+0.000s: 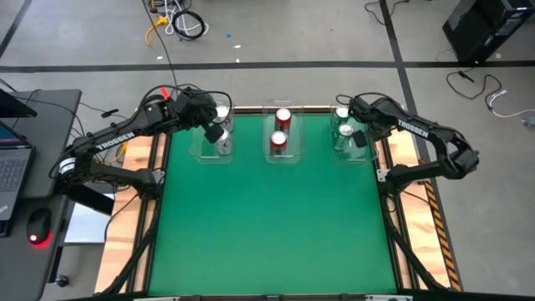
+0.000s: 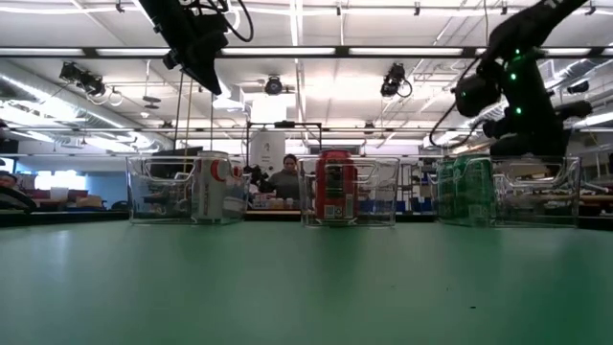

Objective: Sort soda cans
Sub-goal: Adjust the transparent bins

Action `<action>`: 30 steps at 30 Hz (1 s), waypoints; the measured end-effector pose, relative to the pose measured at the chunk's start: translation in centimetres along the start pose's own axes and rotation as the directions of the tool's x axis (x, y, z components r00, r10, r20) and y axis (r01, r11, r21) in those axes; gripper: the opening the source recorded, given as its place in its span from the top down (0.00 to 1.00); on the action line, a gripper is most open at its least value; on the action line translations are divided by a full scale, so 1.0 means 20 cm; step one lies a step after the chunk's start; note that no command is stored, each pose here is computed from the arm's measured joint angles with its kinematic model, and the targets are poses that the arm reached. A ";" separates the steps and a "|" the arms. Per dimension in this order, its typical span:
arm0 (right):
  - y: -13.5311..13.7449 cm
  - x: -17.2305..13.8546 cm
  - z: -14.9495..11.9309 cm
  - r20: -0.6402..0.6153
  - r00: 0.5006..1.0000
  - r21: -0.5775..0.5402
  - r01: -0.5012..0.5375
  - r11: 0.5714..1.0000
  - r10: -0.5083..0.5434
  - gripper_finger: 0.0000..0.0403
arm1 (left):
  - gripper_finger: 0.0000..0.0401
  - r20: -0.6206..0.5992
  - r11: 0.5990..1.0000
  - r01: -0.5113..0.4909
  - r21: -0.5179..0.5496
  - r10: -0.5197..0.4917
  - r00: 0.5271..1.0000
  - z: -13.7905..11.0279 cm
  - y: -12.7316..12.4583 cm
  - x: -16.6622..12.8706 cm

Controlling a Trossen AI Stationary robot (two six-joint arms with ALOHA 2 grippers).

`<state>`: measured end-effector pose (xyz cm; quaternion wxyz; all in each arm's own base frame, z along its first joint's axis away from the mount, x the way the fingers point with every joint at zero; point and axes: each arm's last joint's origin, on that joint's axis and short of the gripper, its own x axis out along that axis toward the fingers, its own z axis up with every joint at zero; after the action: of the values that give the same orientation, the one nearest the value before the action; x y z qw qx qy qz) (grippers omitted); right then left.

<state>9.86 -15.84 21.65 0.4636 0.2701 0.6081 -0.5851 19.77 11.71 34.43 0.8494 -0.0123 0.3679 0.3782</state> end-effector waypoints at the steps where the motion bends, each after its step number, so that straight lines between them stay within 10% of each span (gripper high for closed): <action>1: 0.01 0.02 0.00 -0.002 1.000 0.002 -0.002 1.000 0.002 1.00 | 1.00 0.000 1.000 0.000 0.002 0.000 1.000 0.00 0.00 0.00; 21: 0.15 0.06 -0.01 0.125 0.968 -0.068 -0.208 0.976 0.215 1.00 | 1.00 0.000 1.000 0.000 0.005 0.000 1.000 0.00 0.00 0.00; 30: 0.14 0.06 -0.01 0.169 0.977 0.083 -0.145 0.986 0.129 1.00 | 1.00 0.000 1.000 0.000 -0.002 0.000 1.000 0.00 0.00 0.00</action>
<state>11.70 -15.48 19.34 0.5375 0.2846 0.5196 -0.6001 19.77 11.70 34.43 0.8495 -0.0132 0.3674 0.3784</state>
